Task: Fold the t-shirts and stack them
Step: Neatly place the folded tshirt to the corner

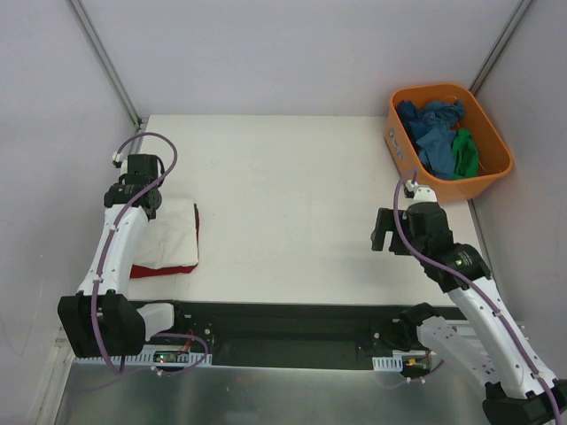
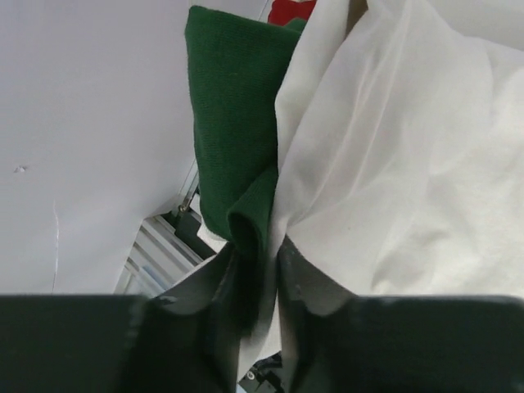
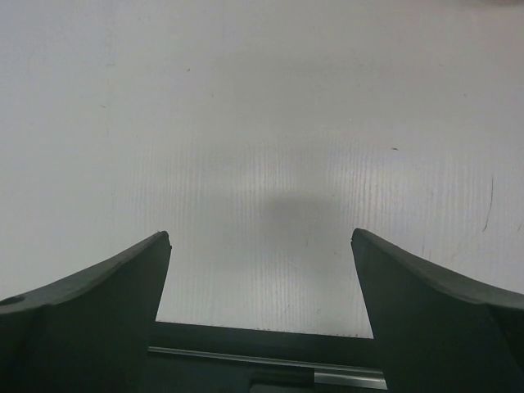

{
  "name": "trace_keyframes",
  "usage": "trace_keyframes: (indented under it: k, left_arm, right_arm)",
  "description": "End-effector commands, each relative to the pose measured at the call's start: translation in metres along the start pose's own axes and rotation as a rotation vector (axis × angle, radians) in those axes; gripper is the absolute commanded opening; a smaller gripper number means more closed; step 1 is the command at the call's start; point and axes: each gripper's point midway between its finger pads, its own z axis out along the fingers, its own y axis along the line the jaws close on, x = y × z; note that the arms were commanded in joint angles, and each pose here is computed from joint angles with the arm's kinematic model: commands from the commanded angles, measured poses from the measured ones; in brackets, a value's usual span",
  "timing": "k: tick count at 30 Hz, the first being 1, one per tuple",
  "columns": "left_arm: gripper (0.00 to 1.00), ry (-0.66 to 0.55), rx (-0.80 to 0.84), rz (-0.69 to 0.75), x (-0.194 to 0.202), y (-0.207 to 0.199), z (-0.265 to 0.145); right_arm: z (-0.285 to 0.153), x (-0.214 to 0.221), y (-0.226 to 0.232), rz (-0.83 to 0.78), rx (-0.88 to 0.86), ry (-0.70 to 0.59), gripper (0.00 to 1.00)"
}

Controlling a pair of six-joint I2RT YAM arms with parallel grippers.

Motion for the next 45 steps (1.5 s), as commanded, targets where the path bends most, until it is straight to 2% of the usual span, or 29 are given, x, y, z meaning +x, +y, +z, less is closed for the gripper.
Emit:
trace_keyframes:
  k: [1, 2, 3, 4, 6, 9, 13, 14, 17, 18, 19, 20, 21, 22, 23, 28, 30, 33, 39, 42, 43, 45]
  left_arm:
    - [0.46, -0.050, 0.016, 0.021, -0.013, -0.005, 0.012]
    - [0.63, -0.038, -0.004, 0.020, -0.012, -0.004, 0.015]
    - [0.86, -0.029, -0.046, 0.014, -0.012, 0.001, 0.017]
    - [0.99, -0.021, -0.054, 0.004, -0.016, 0.001, 0.018]
    - [1.00, 0.002, -0.057, -0.020, -0.015, 0.002, 0.014]
    - [0.99, -0.002, -0.023, -0.133, -0.027, 0.007, -0.007]
    - [1.00, -0.075, 0.346, -0.307, -0.053, -0.035, -0.052]
    - [0.99, -0.066, 0.487, -0.349, -0.056, -0.056, -0.066]
    - [0.99, -0.137, 0.775, -0.360, -0.064, -0.095, -0.098]
    - [0.99, -0.181, 0.823, -0.363, -0.066, -0.103, -0.105]
    - [0.99, -0.203, 0.859, -0.351, -0.050, -0.115, -0.107]
    - [0.99, -0.299, 0.901, -0.379, -0.064, -0.121, -0.115]
    - [0.99, -0.334, 0.919, -0.386, -0.062, -0.127, -0.118]
    - [0.99, -0.340, 0.941, -0.373, -0.043, -0.138, -0.116]
    - [0.99, -0.408, 0.961, -0.384, -0.050, -0.141, -0.121]
    - [0.99, -0.456, 0.877, -0.326, -0.022, -0.150, -0.092]
    - [0.99, -0.469, 0.843, -0.346, -0.016, -0.151, -0.078]
    - [0.99, -0.533, 0.843, -0.354, -0.011, -0.154, -0.070]
    - [0.99, -0.626, 0.705, -0.369, -0.002, -0.137, -0.043]
    - [0.99, -0.700, 0.654, -0.385, -0.001, -0.132, -0.033]
    - [0.99, -0.789, 0.635, -0.379, -0.014, -0.126, -0.038]
    - [0.99, -0.828, 0.619, -0.305, -0.005, -0.131, -0.029]
  right_arm:
    - [-0.001, -0.005, 0.002, 0.013, -0.012, -0.014, 0.97]
    - [0.000, -0.006, 0.002, 0.015, -0.009, -0.014, 0.97]
    - [0.000, -0.005, 0.002, 0.016, -0.007, -0.012, 0.97]
    - [0.000, -0.005, 0.002, 0.016, -0.006, -0.011, 0.97]
    - [0.000, -0.004, -0.001, 0.019, 0.008, -0.006, 0.97]
    - [0.000, -0.006, -0.004, 0.021, 0.023, -0.014, 0.97]
    - [0.001, -0.007, -0.006, 0.023, 0.039, -0.023, 0.97]
    - [0.001, -0.008, -0.008, 0.023, 0.045, -0.023, 0.97]
    - [0.002, -0.008, -0.016, 0.041, 0.091, -0.037, 0.97]
    - [0.004, -0.007, -0.019, 0.052, 0.112, -0.041, 0.97]
    - [0.006, -0.008, -0.026, 0.076, 0.159, -0.055, 0.97]
    - [0.009, -0.009, -0.030, 0.086, 0.184, -0.061, 0.97]
    - [0.014, -0.004, -0.034, 0.093, 0.210, -0.052, 0.97]
    - [0.017, -0.005, -0.037, 0.103, 0.230, -0.063, 0.97]
    - [0.023, -0.002, -0.039, 0.119, 0.247, -0.052, 0.97]
    - [0.046, 0.013, -0.062, 0.195, 0.395, -0.061, 0.97]
    - [0.053, 0.017, -0.070, 0.226, 0.433, -0.077, 0.97]
    - [0.064, 0.023, -0.075, 0.235, 0.446, -0.110, 0.97]
    - [0.071, 0.020, -0.071, 0.171, 0.398, -0.151, 0.97]
    - [0.069, 0.019, -0.078, 0.151, 0.427, -0.173, 0.97]
    - [0.067, 0.016, -0.079, 0.152, 0.429, -0.193, 0.97]
    - [0.067, 0.021, -0.083, 0.148, 0.437, -0.202, 0.97]
